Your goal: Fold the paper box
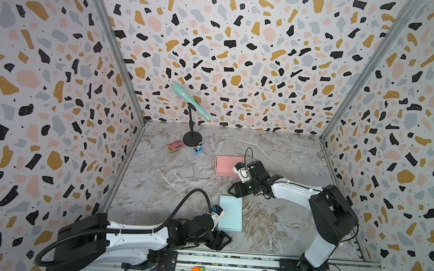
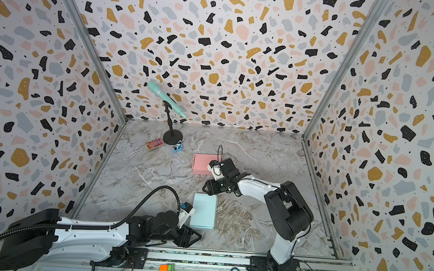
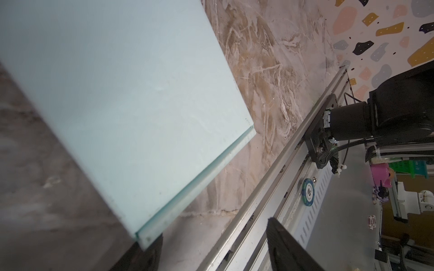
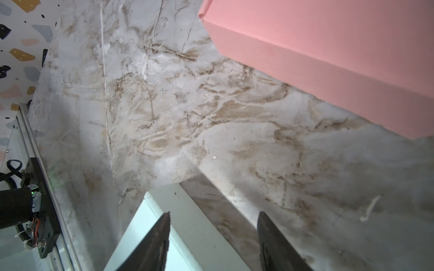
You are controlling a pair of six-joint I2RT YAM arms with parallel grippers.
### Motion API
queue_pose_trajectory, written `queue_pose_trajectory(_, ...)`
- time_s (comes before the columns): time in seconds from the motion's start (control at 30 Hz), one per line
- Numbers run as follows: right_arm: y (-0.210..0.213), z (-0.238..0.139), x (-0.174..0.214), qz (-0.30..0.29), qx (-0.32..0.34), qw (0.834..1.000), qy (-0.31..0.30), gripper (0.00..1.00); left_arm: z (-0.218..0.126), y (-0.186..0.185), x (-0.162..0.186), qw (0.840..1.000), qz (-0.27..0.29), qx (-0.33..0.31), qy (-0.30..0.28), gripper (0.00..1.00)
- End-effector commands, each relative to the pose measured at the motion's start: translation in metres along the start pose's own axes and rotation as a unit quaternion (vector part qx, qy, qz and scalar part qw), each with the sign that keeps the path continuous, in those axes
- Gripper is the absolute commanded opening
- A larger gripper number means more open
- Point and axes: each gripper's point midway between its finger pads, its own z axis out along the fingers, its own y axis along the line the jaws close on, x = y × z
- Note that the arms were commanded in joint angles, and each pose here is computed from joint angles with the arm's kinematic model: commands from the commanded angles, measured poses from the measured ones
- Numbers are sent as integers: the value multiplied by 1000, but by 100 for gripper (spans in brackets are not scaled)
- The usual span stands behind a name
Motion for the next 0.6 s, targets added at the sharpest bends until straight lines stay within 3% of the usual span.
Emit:
queue_pose_trajectory(0.0,2,-10,6,-4,-6,1000,0,60,-2,-11,-25,999,-2,17,-45,71)
queue_pose_trajectory(0.57,0,-36,48,31,-2,1000,-3,59,-12,18,-55,996,-29,3,-86,68)
